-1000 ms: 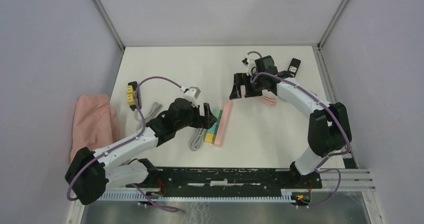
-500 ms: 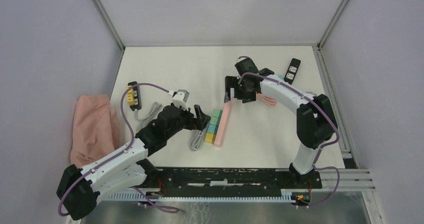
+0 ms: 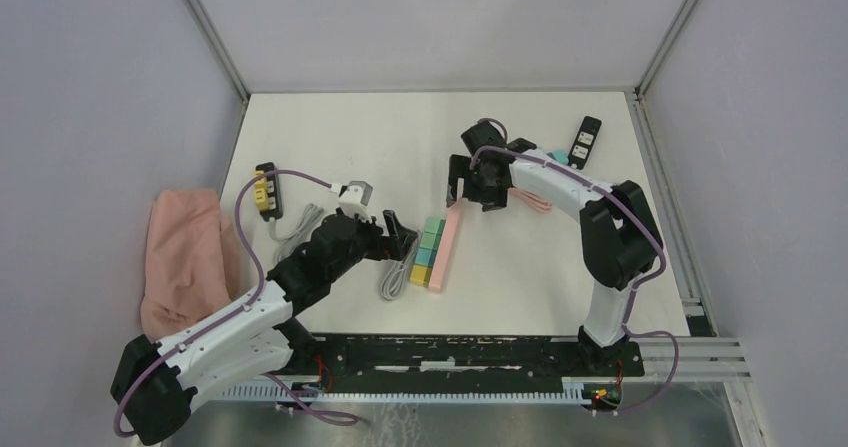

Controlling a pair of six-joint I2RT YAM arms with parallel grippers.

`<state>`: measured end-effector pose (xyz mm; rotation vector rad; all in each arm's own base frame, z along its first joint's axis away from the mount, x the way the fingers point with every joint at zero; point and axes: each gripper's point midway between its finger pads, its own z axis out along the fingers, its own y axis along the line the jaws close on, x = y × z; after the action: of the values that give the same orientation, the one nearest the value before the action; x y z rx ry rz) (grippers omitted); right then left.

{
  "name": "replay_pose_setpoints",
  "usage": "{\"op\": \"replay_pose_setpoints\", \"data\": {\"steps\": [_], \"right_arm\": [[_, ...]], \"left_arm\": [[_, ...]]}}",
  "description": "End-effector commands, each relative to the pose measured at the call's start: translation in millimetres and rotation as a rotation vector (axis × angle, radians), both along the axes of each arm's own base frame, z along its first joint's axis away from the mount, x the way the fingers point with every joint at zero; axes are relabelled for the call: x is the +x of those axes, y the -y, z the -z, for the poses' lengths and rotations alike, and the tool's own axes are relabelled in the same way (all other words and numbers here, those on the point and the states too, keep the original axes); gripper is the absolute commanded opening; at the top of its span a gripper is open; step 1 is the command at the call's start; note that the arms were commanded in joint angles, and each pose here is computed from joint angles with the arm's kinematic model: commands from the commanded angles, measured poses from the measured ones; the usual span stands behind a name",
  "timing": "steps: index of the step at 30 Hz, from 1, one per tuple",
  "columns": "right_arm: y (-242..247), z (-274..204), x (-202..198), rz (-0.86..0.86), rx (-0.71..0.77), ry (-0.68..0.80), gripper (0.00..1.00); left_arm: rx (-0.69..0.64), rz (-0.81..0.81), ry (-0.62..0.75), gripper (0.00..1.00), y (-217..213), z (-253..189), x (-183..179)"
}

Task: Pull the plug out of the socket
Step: Remove the plug from the socket.

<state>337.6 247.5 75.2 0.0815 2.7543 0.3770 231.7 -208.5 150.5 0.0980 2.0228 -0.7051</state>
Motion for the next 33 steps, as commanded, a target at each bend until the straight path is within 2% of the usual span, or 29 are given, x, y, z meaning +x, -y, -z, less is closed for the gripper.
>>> {"op": "replay_pose_setpoints", "data": {"steps": [1,12,17,25,33], "right_arm": [[-14.6,-16.4,18.2,0.043,0.049,0.038,0.93],[-13.7,-13.2,30.2,0.090,0.016,0.051,0.92],[-27.9,-2.7,36.8,0.089,-0.001,0.043,0.90],[-26.7,22.8,25.4,0.096,-0.112,0.029,0.80],[-27.2,39.6,18.6,0.115,-0.099,-0.012,0.77]], "left_arm": [[-0.030,-0.040,0.013,0.99,-2.0,-7.0,5.9],[-0.024,-0.045,0.016,0.99,-4.4,-9.2,5.5],[-0.023,-0.047,0.018,0.99,-5.0,-9.9,5.5],[-0.024,-0.065,0.023,0.99,-12.6,-10.4,1.6],[-0.046,-0.071,0.031,0.99,-14.0,-13.7,0.0]]}}
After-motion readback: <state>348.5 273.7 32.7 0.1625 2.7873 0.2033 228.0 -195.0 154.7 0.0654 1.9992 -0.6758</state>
